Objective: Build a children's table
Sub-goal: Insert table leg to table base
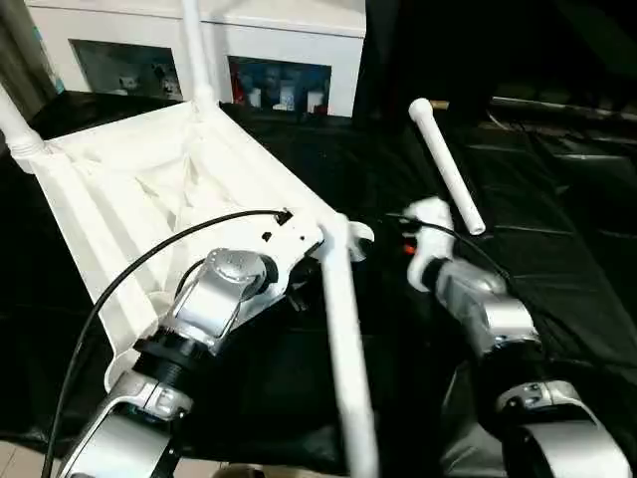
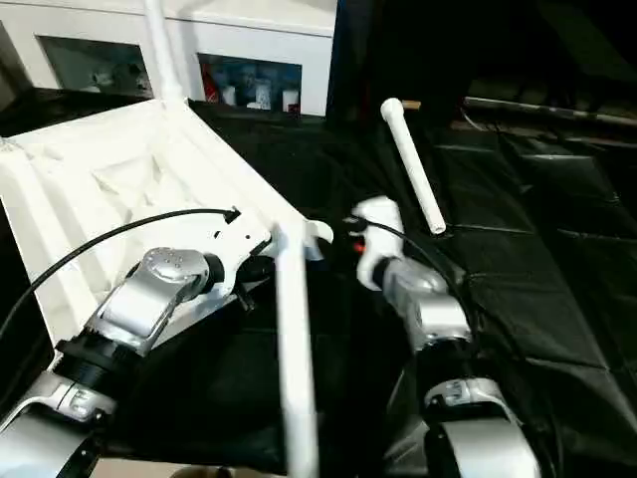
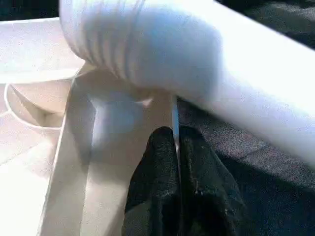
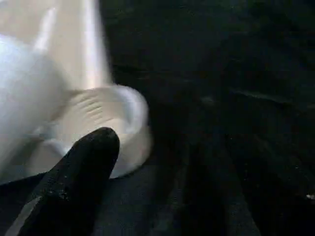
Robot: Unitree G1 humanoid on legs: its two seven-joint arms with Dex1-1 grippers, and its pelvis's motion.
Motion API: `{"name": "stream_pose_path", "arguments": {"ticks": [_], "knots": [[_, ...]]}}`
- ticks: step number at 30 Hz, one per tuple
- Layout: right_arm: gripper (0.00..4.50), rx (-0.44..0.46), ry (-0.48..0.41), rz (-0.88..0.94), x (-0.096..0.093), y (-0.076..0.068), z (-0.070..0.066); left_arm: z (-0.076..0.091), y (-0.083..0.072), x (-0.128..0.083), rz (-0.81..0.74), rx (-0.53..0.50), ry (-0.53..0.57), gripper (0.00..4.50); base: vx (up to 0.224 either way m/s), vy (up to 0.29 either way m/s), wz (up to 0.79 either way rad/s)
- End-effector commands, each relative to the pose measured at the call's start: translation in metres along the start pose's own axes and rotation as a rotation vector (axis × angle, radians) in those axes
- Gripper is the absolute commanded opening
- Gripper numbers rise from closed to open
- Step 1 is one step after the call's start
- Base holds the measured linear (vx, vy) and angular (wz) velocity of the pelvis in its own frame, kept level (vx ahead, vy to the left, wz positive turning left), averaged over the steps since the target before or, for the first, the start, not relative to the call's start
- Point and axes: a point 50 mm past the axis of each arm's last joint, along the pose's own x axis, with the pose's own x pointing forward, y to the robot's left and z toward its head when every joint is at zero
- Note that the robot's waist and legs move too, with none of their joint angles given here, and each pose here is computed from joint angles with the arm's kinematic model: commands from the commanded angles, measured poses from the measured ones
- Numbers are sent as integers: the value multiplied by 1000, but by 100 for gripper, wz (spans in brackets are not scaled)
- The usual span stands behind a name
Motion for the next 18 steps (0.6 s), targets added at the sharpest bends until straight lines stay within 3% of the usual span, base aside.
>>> {"name": "stream_pose_path", "arguments": {"ticks": [1,10,14,18], "knots": [[386,17,-36,-22,0,-5,14,0,-3,1,-9,19,1,0,0,0,0],[444,88,-73,91,-3,8,32,-4,-5,0,-10,25,11,0,0,0,0],[444,82,59,246,-14,26,33,-4,-4,0,-6,27,13,0,0,0,0],[444,131,126,339,-24,37,35,-5,-3,0,-3,27,15,0,0,0,0]]}}
